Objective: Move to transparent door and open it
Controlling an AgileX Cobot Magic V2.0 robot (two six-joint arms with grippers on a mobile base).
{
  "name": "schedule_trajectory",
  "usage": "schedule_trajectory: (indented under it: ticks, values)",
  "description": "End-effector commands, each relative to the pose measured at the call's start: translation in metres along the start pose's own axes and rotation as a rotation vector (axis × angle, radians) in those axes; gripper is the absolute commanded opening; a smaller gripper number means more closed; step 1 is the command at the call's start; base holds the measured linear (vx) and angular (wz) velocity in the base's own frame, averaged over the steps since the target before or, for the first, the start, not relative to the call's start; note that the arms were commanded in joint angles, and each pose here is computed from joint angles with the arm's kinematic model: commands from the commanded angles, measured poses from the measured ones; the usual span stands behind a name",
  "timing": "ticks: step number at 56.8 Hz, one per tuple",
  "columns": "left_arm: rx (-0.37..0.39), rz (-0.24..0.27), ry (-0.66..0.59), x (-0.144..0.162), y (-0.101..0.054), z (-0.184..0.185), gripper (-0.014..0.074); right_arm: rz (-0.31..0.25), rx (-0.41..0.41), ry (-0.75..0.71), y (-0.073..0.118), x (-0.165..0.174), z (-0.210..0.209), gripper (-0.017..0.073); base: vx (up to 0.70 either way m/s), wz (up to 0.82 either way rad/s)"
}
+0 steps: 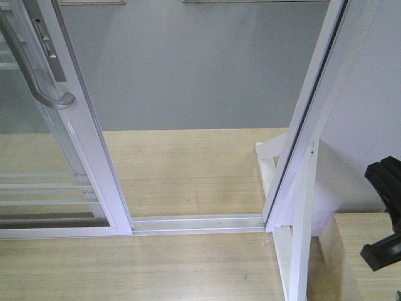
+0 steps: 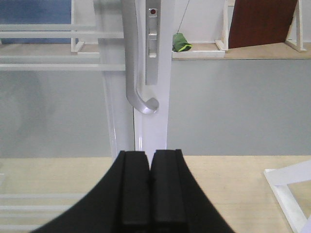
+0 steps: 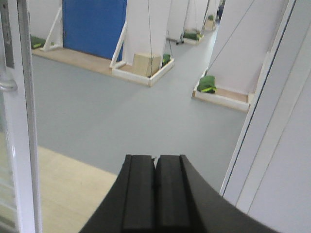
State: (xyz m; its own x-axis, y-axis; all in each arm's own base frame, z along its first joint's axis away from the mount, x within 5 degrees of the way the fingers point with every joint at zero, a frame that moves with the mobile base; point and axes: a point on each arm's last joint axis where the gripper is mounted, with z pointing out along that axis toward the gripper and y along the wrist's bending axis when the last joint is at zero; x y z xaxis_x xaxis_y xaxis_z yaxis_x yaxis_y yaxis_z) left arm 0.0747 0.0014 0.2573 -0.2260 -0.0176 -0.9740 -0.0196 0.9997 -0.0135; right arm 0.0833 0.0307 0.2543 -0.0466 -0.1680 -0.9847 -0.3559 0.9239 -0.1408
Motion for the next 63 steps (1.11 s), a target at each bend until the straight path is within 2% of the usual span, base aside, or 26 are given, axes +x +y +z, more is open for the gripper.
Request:
schedule_trajectory:
  ticks: [1,5,14,53,57,63]
  values:
    - [0.020,0.022,-0.093,-0.014,-0.002,-0.002,0.0000,-0.024,0.009,-0.130,-0.001,-0.014,-0.003,-0.0004,0.00,0.00]
    - [0.022,0.044,-0.097,-0.015,-0.002,-0.002,0.0000,-0.026,0.008,-0.131,-0.001,-0.012,-0.003,-0.0004,0.00,0.00]
    - [0.026,0.025,-0.080,-0.013,-0.002,-0.002,0.0000,-0.010,0.009,-0.147,-0.001,-0.013,-0.003,-0.0004,0.00,0.00]
    - [0.027,0.028,-0.074,-0.013,-0.003,-0.002,0.0000,-0.013,0.008,-0.126,-0.001,-0.011,-0.003,-0.0004,0.00,0.00]
    - [0.021,0.057,-0.093,-0.013,-0.002,-0.005,0.0000,-0.013,0.008,-0.126,-0.001,-0.011,-0.003,-0.0004,0.00,0.00]
    - [0.021,0.056,-0.156,-0.004,-0.002,-0.011,0.0000,-0.013,0.008,-0.126,-0.001,-0.011,-0.003,-0.0004,0.00,0.00]
